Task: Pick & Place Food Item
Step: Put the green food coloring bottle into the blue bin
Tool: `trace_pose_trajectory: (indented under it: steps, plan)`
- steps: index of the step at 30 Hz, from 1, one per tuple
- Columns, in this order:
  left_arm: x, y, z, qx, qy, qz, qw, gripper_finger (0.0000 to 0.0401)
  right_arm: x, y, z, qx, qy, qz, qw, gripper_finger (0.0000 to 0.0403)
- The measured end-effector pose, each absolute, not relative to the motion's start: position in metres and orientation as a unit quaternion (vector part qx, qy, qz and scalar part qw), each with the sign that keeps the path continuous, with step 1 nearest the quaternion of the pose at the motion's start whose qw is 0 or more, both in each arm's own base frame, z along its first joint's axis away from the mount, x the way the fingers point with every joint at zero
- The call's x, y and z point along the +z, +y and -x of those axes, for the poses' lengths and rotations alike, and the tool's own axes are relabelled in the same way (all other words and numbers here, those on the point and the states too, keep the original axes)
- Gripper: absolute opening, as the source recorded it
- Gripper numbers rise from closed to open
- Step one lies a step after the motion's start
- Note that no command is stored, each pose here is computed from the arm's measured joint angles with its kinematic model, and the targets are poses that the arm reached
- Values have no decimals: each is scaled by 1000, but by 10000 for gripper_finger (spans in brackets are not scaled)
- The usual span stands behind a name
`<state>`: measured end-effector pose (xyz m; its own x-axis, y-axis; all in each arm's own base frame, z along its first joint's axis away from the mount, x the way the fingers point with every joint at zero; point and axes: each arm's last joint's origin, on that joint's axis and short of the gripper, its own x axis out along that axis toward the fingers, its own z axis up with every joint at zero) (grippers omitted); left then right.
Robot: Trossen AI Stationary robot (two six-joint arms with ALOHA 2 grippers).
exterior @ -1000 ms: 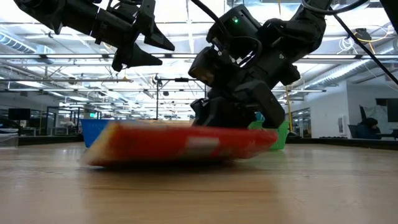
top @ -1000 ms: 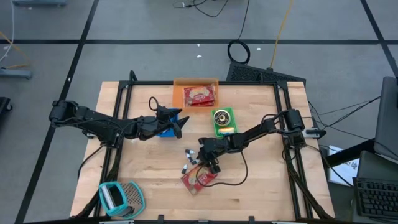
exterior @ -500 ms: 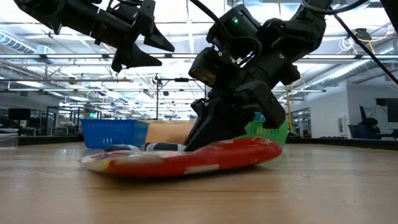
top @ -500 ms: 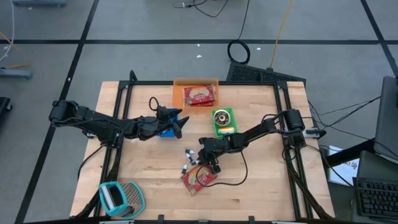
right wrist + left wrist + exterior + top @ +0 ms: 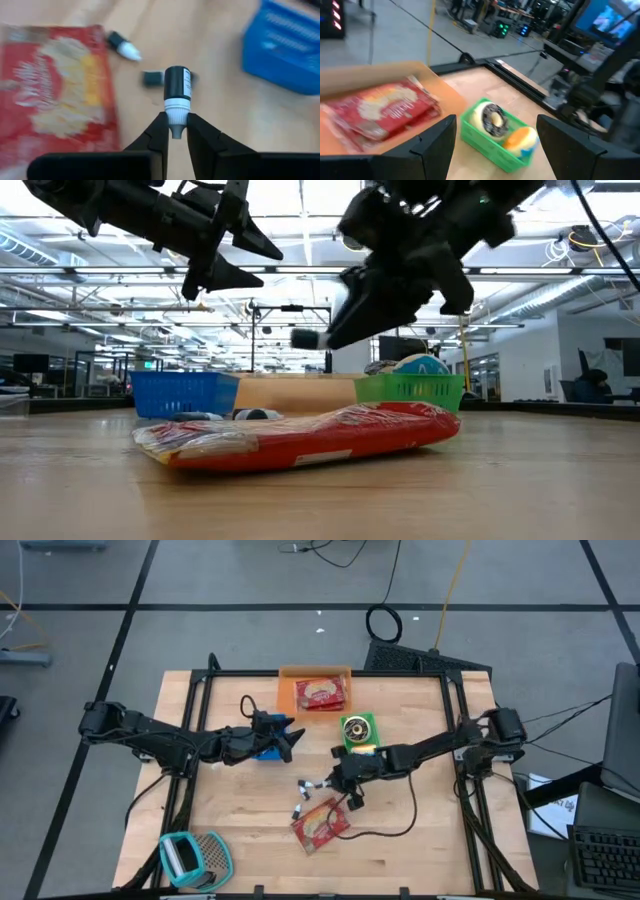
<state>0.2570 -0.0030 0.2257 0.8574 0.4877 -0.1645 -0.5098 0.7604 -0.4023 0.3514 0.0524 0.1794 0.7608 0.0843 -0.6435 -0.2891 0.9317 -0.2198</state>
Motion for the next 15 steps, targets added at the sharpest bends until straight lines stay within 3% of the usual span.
trace_pose_trajectory:
  steps: [9, 15]
  plan:
    - [217, -7, -270, 201, -4, 372, 906, 278, 205, 35, -307, -61, 282, 250, 924, 43]
    - [206, -14, -291, 145, -24, 426, 893, 278, 222, 30, -293, -92, 210, 264, 937, 44]
